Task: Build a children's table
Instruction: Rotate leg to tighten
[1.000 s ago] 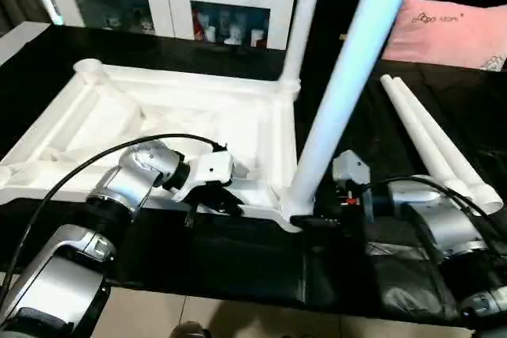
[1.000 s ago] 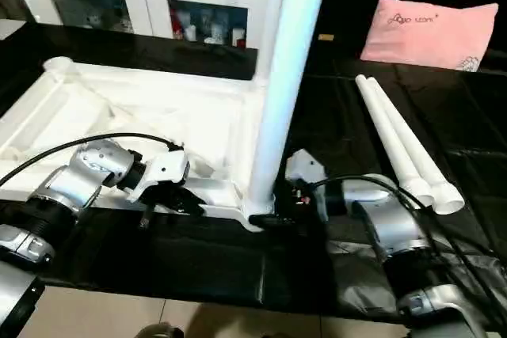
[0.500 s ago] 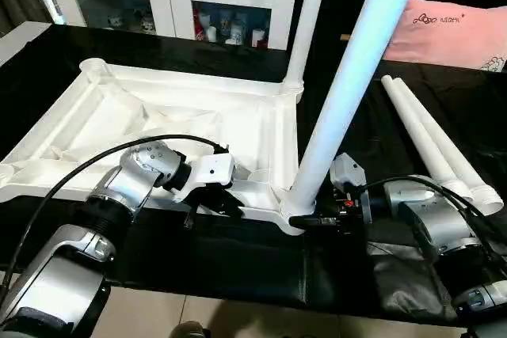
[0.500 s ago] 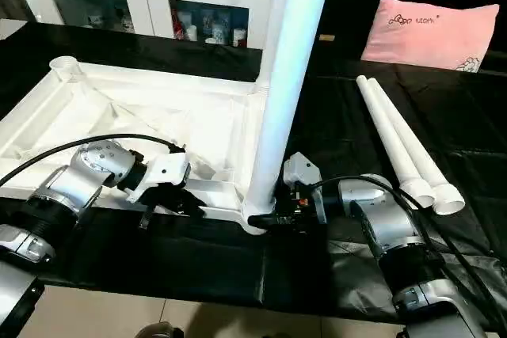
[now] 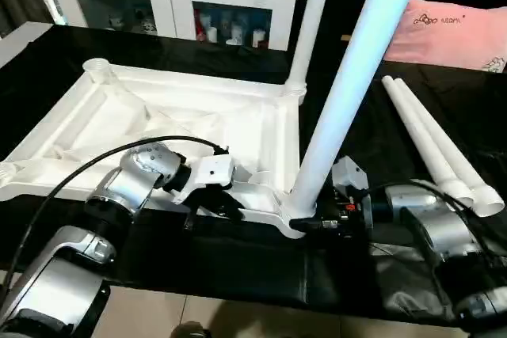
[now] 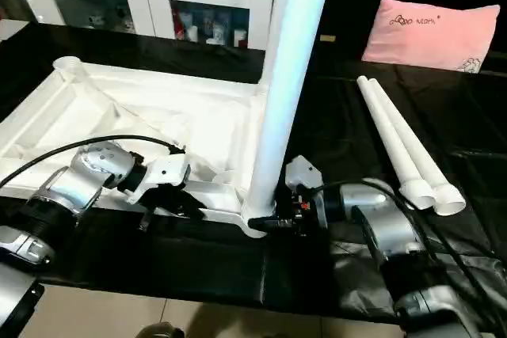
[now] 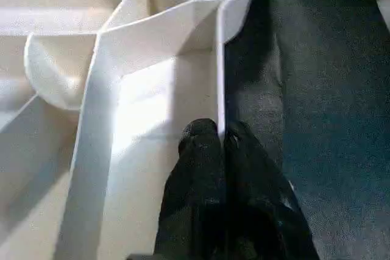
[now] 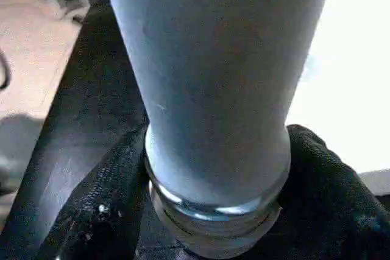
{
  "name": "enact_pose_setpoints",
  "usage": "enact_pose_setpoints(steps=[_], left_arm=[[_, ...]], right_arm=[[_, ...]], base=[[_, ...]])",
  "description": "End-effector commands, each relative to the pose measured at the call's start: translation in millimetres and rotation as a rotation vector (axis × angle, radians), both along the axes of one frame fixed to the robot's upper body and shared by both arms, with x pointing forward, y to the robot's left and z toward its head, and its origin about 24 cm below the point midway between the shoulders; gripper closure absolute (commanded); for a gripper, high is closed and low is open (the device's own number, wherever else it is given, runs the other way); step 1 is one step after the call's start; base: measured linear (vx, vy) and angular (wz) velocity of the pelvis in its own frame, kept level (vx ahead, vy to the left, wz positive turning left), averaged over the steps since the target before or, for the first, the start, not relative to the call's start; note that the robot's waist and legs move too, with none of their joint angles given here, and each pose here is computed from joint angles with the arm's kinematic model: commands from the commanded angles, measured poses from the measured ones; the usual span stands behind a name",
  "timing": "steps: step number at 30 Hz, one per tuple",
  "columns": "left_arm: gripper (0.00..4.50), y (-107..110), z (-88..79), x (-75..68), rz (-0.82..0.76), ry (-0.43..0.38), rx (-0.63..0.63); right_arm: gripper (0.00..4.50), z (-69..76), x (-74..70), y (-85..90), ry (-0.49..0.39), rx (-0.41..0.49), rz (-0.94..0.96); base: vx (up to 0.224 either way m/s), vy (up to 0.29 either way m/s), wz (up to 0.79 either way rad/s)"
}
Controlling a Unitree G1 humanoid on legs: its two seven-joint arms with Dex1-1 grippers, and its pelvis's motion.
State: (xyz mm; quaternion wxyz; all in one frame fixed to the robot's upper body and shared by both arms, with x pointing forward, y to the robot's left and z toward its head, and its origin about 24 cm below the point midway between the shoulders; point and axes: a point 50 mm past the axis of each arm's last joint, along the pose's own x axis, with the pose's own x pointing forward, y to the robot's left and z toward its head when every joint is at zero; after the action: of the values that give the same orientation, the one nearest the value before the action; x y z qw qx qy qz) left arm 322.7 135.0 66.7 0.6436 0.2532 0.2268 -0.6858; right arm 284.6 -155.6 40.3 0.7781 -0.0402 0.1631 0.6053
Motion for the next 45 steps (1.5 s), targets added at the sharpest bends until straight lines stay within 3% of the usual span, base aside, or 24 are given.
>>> enact_pose_setpoints(steps=[1, 5, 9, 11, 15, 17, 19, 25, 32, 38, 40, 45], left_arm=[[4.50, -25.6, 3.3, 11.3, 0.121, -0.031, -0.084], [4.50, -42.9, 6.5, 19.8, 0.250, -0.044, -0.135], [4.50, -65.1, 12.0, 29.5, 0.412, -0.074, -0.161], [4.50, -72.5, 14.2, 33.9, 0.487, -0.092, -0.163], [4.50, -77.8, 16.5, 38.0, 0.559, -0.104, -0.178], [4.50, -79.3, 17.3, 39.2, 0.591, -0.116, -0.175], [4.50, -77.4, 17.3, 38.9, 0.594, -0.121, -0.171], [4.50, -64.1, 15.8, 37.1, 0.569, -0.110, -0.182], [4.50, -36.4, 10.1, 31.0, 0.439, -0.115, -0.143], [4.50, -21.7, 6.7, 22.7, 0.301, -0.096, -0.093], [4.50, -14.7, 7.4, 16.4, 0.196, -0.080, -0.077], [4.50, -3.7, 7.9, 8.6, 0.052, -0.047, -0.014]], right_arm=[[1.73, -14.7, 0.6, 15.5, 0.060, 0.018, -0.149], [1.73, -25.3, 7.3, 31.2, 0.078, 0.029, -0.346], [1.73, -28.7, 22.6, 62.5, 0.117, 0.075, -0.581], [1.73, -27.9, 30.8, 76.3, 0.119, 0.053, -0.669], [1.73, -27.2, 38.4, 83.8, 0.118, -0.003, -0.745], [1.73, -23.2, 43.1, 86.2, 0.140, 0.036, -0.790], [1.17, -20.0, 45.7, 82.8, 0.143, 0.076, -0.818], [0.60, -20.3, 43.1, 64.4, 0.086, 0.094, -0.807], [0.06, -10.3, 29.0, 17.1, 0.021, 0.154, -0.641], [0.06, 2.6, 20.8, -7.4, -0.040, 0.127, -0.475], [0.06, 12.8, 15.2, -16.6, -0.062, 0.111, -0.350], [0.06, 23.1, 8.8, -22.0, -0.100, 0.032, -0.152]], base=[[0.000, 0.000, 0.00], [0.000, 0.000, 0.00], [0.000, 0.000, 0.00], [0.000, 0.000, 0.00], [0.000, 0.000, 0.00], [0.000, 0.000, 0.00], [0.000, 0.000, 0.00], [0.000, 0.000, 0.00], [0.000, 0.000, 0.00], [0.000, 0.000, 0.00], [0.000, 0.000, 0.00], [0.000, 0.000, 0.00]])
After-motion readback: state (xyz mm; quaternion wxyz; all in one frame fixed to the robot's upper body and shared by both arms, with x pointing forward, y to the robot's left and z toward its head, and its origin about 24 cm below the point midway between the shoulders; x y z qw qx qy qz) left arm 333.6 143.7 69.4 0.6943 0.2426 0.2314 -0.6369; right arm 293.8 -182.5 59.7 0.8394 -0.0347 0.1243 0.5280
